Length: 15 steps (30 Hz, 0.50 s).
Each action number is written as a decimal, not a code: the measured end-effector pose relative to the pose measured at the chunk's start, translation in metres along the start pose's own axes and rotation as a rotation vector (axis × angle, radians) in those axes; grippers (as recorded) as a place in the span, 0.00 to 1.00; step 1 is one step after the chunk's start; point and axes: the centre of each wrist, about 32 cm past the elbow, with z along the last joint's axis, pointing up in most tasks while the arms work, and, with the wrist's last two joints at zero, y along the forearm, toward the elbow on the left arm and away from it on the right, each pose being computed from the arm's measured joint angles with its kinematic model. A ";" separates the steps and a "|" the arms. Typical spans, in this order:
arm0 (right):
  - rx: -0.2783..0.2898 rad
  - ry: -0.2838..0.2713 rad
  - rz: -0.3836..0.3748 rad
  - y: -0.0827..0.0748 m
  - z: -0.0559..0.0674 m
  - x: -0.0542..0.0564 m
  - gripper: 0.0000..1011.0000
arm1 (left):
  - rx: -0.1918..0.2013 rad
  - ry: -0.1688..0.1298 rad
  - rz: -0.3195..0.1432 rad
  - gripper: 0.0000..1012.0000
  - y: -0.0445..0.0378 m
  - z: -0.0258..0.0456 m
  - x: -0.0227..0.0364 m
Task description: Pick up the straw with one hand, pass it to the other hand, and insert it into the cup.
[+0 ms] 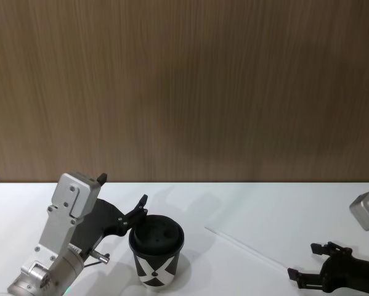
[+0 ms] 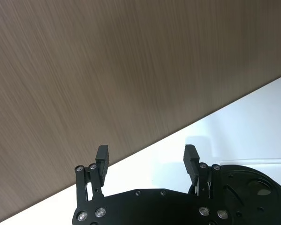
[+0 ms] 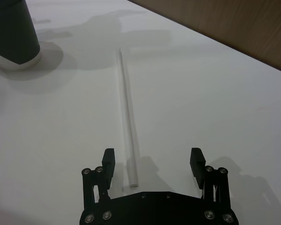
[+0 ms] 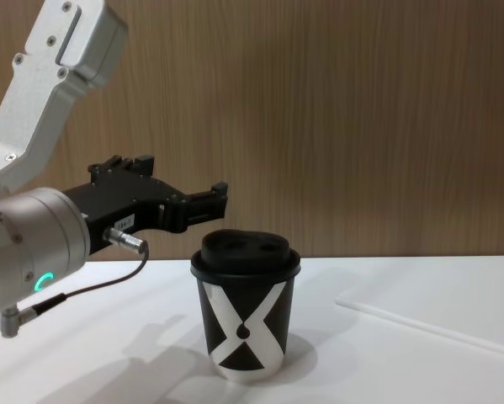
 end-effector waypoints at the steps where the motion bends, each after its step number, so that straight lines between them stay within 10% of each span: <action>1: -0.001 0.000 0.002 0.000 0.000 0.000 0.99 | 0.000 0.000 0.000 0.99 0.0000 0.0000 0.0000; 15: -0.018 0.004 0.019 0.006 -0.001 0.000 0.99 | 0.000 0.000 0.000 0.99 0.0000 0.0000 0.0000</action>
